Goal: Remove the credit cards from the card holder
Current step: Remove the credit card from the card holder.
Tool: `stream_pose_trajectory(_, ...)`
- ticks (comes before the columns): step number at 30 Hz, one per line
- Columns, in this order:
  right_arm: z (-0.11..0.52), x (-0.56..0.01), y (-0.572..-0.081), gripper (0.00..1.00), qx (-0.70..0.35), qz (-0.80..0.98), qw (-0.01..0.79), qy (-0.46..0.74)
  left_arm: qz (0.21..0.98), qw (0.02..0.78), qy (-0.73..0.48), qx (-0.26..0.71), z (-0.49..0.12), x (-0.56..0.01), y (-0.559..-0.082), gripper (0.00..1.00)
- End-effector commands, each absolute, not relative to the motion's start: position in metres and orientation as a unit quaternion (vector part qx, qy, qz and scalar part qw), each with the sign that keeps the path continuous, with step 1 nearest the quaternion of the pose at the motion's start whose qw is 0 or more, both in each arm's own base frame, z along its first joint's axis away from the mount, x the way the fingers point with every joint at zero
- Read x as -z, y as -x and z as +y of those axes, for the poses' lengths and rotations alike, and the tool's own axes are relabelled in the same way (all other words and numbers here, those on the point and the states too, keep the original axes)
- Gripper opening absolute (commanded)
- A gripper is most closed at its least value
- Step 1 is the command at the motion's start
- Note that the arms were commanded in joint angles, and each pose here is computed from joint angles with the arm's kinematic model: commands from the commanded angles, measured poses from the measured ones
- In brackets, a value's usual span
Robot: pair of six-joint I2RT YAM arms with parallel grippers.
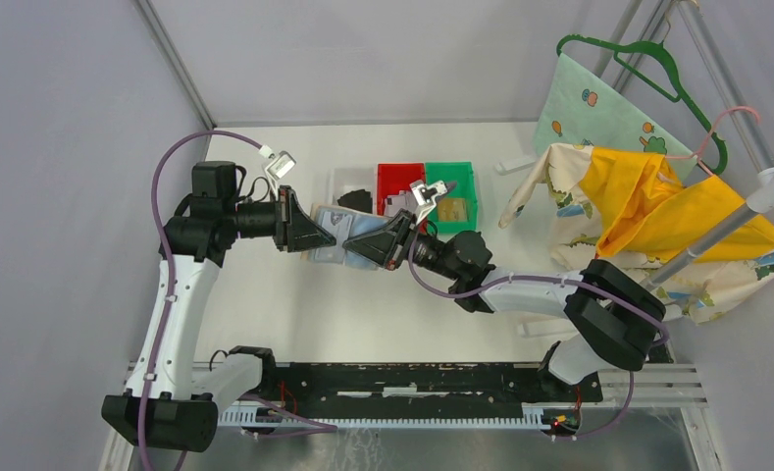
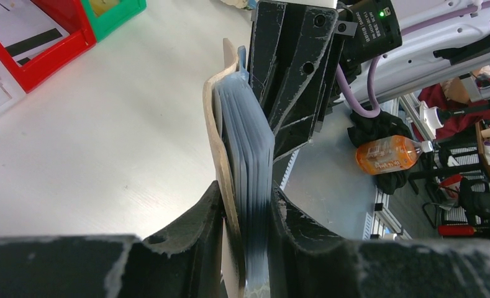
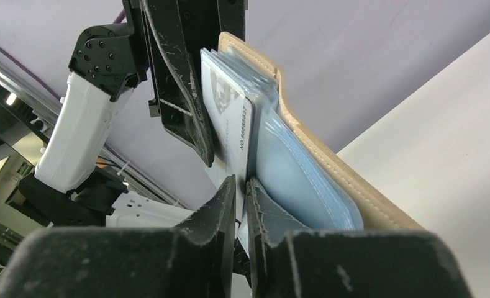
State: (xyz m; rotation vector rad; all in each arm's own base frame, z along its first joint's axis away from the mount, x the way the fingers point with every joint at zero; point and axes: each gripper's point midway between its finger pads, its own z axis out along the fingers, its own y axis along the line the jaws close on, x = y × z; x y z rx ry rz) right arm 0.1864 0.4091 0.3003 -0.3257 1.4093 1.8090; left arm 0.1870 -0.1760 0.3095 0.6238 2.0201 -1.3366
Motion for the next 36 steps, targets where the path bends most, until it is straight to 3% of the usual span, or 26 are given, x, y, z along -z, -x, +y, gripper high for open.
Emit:
stream_pose_trajectory(1,0.415,-0.321,-0.178,0.13,-0.744,0.524,0.394,0.129,0.718,0.277,-0.261,0.582,-0.190,-0.336,-0.158,0.27)
stream_pose_trajectory(6,0.408,-0.315,-0.179,0.02,-0.749,0.524,0.390,0.114,0.712,0.284,-0.270,0.582,-0.190,-0.339,-0.156,0.39)
stream_pose_trajectory(13,0.396,-0.309,-0.176,0.00,-0.749,0.524,0.391,0.108,0.700,0.277,-0.283,0.594,-0.191,-0.345,-0.151,0.41)
stream_pose_trajectory(17,0.388,-0.305,-0.177,0.00,-0.744,0.528,0.398,0.102,0.696,0.273,-0.288,0.598,-0.191,-0.348,-0.149,0.38)
stream_pose_trajectory(30,0.382,-0.298,-0.177,0.00,-0.737,0.534,0.403,0.103,0.695,0.269,-0.288,0.602,-0.191,-0.348,-0.149,0.17)
stream_pose_trajectory(32,0.382,-0.299,-0.177,0.07,-0.737,0.533,0.403,0.103,0.694,0.270,-0.289,0.601,-0.191,-0.347,-0.148,0.14)
stream_pose_trajectory(34,0.385,-0.305,-0.176,0.28,-0.740,0.529,0.401,0.109,0.697,0.271,-0.289,0.598,-0.191,-0.345,-0.149,0.13)
stream_pose_trajectory(36,0.388,-0.311,-0.175,0.37,-0.744,0.522,0.400,0.116,0.699,0.268,-0.285,0.598,-0.191,-0.343,-0.150,0.12)
